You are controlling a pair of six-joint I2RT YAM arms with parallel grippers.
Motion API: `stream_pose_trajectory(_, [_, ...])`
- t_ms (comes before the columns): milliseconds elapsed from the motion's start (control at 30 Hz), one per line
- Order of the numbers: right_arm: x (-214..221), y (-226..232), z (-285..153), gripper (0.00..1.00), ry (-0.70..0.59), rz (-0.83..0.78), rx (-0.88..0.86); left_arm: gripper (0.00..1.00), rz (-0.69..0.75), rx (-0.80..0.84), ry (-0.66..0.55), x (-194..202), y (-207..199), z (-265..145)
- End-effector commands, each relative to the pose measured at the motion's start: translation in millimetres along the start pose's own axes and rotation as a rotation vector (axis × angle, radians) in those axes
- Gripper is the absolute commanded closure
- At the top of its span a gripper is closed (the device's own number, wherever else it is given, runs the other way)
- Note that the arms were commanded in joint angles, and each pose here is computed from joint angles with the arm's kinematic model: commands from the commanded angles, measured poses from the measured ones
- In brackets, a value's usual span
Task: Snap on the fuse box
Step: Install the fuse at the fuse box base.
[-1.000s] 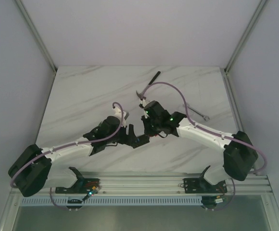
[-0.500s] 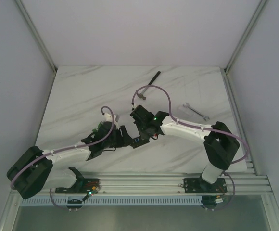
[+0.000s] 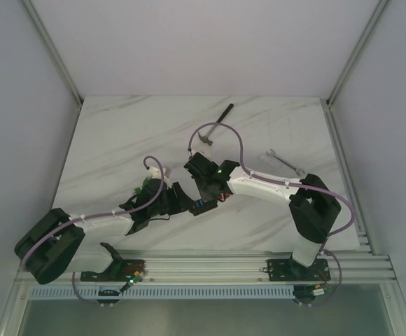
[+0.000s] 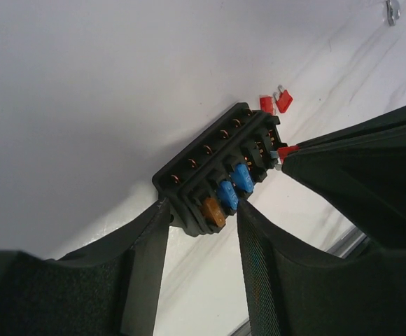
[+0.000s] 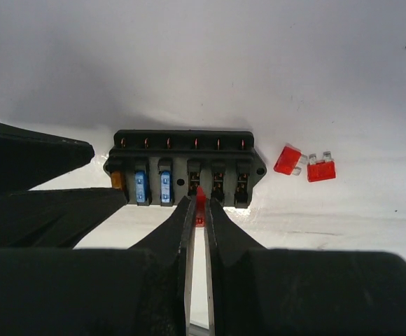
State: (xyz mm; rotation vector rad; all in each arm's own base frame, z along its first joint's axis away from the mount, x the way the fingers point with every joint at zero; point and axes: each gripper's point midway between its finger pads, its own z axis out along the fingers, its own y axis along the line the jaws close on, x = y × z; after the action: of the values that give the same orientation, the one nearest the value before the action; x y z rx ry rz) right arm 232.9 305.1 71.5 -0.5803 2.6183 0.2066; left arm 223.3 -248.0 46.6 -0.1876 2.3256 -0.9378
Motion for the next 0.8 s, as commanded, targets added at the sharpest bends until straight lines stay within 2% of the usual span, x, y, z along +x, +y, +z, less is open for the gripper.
stream_pose_trajectory(0, [-5.6, 4.6, 0.3, 1.00, -0.009, -0.001, 0.023, 0.48, -0.032, 0.011, 0.001, -0.6, -1.1, 2.2])
stream_pose_trajectory(767, [-2.9, 5.8, 12.5, 1.00, 0.011, -0.036, 0.061, 0.52, -0.053, -0.036, 0.025, 3.7, 8.8, 5.1])
